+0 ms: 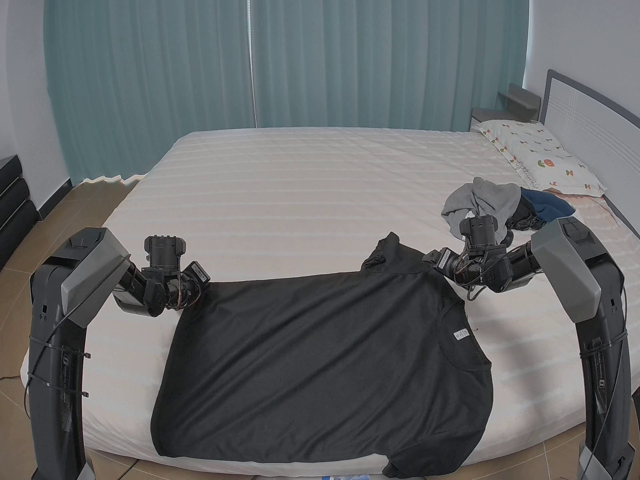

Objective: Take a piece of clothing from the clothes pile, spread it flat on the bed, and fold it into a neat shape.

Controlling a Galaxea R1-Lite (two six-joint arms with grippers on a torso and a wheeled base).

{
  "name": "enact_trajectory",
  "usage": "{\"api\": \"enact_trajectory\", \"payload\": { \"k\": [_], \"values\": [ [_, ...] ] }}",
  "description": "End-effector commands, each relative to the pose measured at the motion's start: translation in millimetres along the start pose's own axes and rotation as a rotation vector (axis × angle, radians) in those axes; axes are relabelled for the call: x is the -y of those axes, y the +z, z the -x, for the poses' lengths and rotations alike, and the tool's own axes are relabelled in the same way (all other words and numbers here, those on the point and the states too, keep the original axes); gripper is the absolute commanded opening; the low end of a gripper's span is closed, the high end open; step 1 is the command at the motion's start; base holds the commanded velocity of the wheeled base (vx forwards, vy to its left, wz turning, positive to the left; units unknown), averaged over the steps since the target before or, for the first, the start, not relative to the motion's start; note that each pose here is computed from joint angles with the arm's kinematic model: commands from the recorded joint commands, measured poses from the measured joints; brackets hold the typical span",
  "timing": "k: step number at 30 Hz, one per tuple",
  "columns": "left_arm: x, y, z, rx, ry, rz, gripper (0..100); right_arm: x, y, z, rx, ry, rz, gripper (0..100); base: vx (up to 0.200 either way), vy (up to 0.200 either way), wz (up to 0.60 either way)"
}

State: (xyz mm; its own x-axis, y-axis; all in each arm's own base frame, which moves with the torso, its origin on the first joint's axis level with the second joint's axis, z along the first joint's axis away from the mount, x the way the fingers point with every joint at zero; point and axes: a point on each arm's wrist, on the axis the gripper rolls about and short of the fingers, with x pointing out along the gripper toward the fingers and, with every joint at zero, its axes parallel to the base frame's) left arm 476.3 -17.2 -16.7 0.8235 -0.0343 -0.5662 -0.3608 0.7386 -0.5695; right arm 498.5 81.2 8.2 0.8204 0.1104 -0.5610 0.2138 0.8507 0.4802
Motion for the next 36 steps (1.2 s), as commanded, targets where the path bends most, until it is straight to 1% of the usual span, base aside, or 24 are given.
{"api": "enact_trajectory", "payload": {
  "k": [1,6,7,9,20,21,25,27,31,33,36],
  "values": [
    [5.5,7.4,3.1,0.032,-0.023,0.007,0,3.0,1.5,-8.7,0.022,-0.012,-0.002,100,0.000,0.000,0.00],
    [9.1,15.8,2.6,0.126,-0.054,0.041,0,4.7,-1.7,-26.1,0.052,-0.023,0.001,100,0.000,0.000,0.00],
    [9.1,15.8,2.6,0.126,-0.054,0.041,0,4.7,-1.7,-26.1,0.052,-0.023,0.001,100,0.000,0.000,0.00],
    [11.3,19.4,3.6,0.156,-0.077,0.062,0,5.3,-6.9,-34.7,0.053,-0.019,0.003,100,0.000,0.000,0.00],
    [8.0,20.3,2.1,0.162,-0.073,0.069,0,10.0,-12.5,-57.1,0.082,-0.009,-0.013,100,0.000,0.000,0.00],
    [8.0,20.3,2.1,0.162,-0.073,0.069,0,9.7,-12.0,-57.7,0.085,-0.008,-0.013,0,0.000,0.000,0.00],
    [5.5,20.9,1.3,0.163,-0.068,0.071,0,10.1,-12.5,-62.6,0.095,-0.010,-0.017,0,0.000,0.000,0.00],
    [4.5,21.0,0.9,0.162,-0.066,0.072,0,13.4,-16.2,-65.5,0.101,-0.032,-0.027,0,0.000,0.000,0.00],
    [3.9,20.4,0.0,0.162,-0.064,0.072,0,13.6,-13.3,-64.9,0.122,-0.032,-0.037,0,0.000,0.000,0.00],
    [4.5,21.0,0.5,0.165,-0.066,0.073,0,12.0,-6.7,-63.3,0.160,-0.008,-0.044,0,0.000,0.000,0.00],
    [5.8,28.9,0.6,0.217,-0.066,0.085,0,7.1,4.6,-59.7,0.236,0.040,-0.051,0,0.000,0.000,0.00]
  ]
}}
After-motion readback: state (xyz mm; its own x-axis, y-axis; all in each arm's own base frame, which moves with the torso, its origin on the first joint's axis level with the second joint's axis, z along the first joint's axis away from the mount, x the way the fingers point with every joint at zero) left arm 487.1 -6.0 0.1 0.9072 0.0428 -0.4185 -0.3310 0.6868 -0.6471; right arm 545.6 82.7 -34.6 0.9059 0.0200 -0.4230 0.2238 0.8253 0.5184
